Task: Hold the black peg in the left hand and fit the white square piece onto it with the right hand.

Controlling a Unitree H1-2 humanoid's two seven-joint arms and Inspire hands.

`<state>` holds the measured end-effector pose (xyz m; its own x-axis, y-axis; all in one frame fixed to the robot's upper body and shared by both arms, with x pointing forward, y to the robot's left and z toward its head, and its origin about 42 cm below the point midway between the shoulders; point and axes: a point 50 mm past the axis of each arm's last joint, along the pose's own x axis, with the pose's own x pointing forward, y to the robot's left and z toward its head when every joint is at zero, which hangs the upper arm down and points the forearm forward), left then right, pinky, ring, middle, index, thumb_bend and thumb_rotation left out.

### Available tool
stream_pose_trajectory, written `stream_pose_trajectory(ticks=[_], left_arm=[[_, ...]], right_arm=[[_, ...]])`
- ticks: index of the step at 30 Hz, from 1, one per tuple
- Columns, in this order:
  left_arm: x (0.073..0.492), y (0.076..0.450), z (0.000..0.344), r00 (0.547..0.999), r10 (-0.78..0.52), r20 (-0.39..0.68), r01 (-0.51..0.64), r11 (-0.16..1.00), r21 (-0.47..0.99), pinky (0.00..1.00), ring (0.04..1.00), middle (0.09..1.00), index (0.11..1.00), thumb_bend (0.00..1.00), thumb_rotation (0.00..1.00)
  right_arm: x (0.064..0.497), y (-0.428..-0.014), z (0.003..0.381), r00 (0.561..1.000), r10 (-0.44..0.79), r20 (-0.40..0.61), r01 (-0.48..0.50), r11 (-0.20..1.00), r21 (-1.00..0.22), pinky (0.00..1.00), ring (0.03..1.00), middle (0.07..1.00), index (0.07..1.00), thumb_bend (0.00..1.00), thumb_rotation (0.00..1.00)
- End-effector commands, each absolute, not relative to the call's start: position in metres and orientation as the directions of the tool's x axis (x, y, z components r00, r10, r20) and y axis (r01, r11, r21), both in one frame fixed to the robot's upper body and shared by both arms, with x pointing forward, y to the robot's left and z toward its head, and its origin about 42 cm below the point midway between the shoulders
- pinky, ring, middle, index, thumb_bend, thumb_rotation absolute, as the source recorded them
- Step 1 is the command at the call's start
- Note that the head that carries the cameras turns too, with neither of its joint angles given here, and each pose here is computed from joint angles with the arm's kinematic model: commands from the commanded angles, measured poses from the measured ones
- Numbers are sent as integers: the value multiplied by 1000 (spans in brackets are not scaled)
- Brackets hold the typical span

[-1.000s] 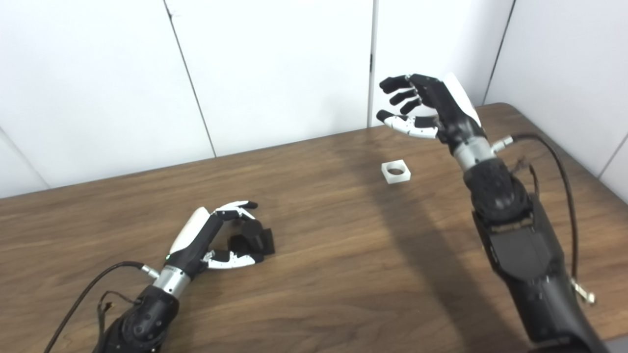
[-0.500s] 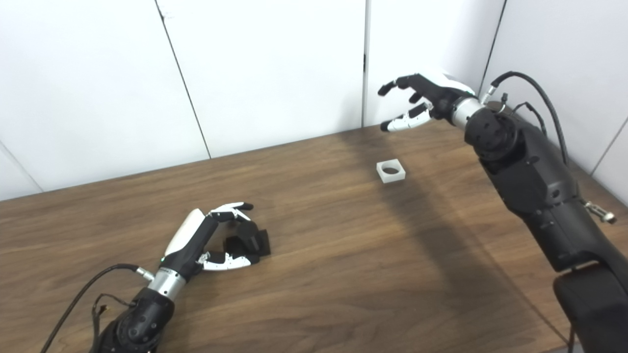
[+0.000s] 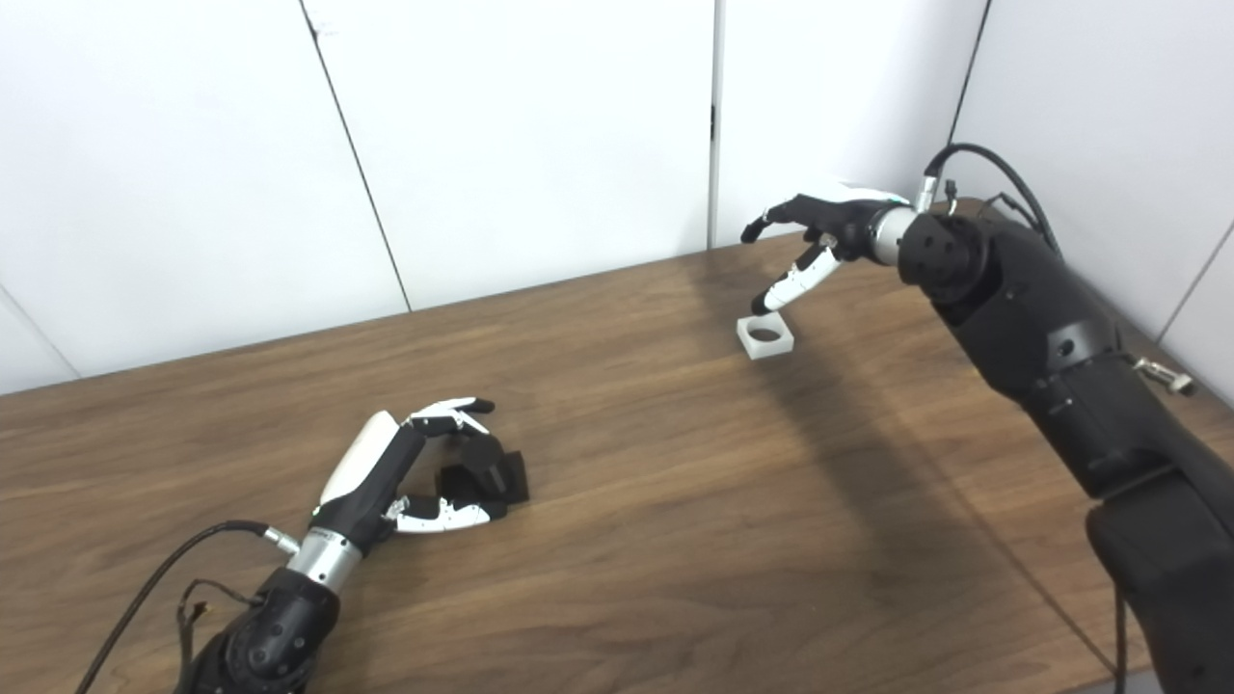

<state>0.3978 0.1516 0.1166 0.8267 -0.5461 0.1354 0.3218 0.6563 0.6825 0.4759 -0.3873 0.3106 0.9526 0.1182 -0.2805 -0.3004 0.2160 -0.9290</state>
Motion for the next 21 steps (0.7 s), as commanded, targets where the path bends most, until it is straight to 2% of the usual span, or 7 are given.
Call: stream_pose_trajectory(ticks=[1, 21], left_arm=[[384, 160, 93, 839, -542, 47, 372, 633, 679, 767, 865, 824, 491, 523, 72], [383, 159, 93, 836, -547, 46, 372, 625, 686, 768, 868, 827, 491, 523, 73]], right_arm=[[482, -388, 346, 967, 120, -223, -243, 181, -953, 855, 992, 957, 846, 892, 338], [483, -389, 323, 940, 76, -331, -339, 116, -934, 912, 1000, 985, 864, 930, 390]])
